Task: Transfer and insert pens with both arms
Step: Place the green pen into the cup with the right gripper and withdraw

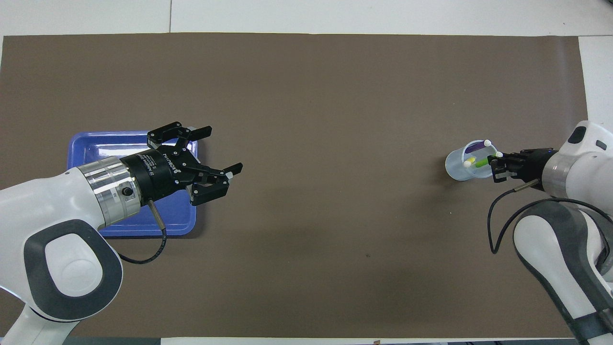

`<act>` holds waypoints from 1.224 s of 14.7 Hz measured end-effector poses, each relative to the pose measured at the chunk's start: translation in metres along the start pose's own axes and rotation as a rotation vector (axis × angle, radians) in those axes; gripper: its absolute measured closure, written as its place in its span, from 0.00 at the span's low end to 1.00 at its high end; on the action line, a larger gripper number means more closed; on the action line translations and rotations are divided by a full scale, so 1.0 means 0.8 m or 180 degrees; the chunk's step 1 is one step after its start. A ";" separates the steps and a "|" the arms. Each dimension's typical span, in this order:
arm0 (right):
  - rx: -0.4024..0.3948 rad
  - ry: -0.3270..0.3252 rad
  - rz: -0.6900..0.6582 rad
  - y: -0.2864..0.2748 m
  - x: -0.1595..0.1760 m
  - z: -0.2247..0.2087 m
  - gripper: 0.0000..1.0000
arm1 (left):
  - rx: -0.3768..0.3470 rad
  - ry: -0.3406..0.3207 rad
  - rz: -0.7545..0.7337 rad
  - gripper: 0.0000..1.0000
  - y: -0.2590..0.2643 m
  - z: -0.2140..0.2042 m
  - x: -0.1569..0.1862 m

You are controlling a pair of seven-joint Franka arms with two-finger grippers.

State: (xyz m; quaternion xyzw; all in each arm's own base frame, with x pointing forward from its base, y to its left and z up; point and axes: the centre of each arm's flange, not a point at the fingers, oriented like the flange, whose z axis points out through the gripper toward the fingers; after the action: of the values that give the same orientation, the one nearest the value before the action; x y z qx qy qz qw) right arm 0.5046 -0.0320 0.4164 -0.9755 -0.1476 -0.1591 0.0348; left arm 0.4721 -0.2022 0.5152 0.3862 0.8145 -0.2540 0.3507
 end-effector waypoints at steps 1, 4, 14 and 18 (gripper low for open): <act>0.0015 -0.0005 0.0050 0.000 -0.001 0.003 0.82 | -0.0041 0.0130 0.0156 0.00 0.002 0.003 0.002; 0.0018 -0.0010 0.0142 0.000 -0.002 0.004 0.72 | -0.0036 0.0422 0.0410 0.00 0.018 0.017 0.004; 0.0017 0.0087 0.0165 0.013 0.031 -0.039 0.00 | 0.0473 0.1556 0.1970 0.00 0.103 -0.027 -0.022; -0.0173 -0.0218 0.0390 0.028 0.059 -0.096 0.00 | 0.1082 0.1726 0.3060 0.00 0.143 -0.083 0.000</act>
State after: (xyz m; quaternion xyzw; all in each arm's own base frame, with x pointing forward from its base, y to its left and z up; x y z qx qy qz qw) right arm 0.5311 -0.0493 0.5034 -0.9882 -0.0845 -0.1271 0.0129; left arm 0.5394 -0.0914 0.5408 0.8151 0.5560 -0.0853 0.1385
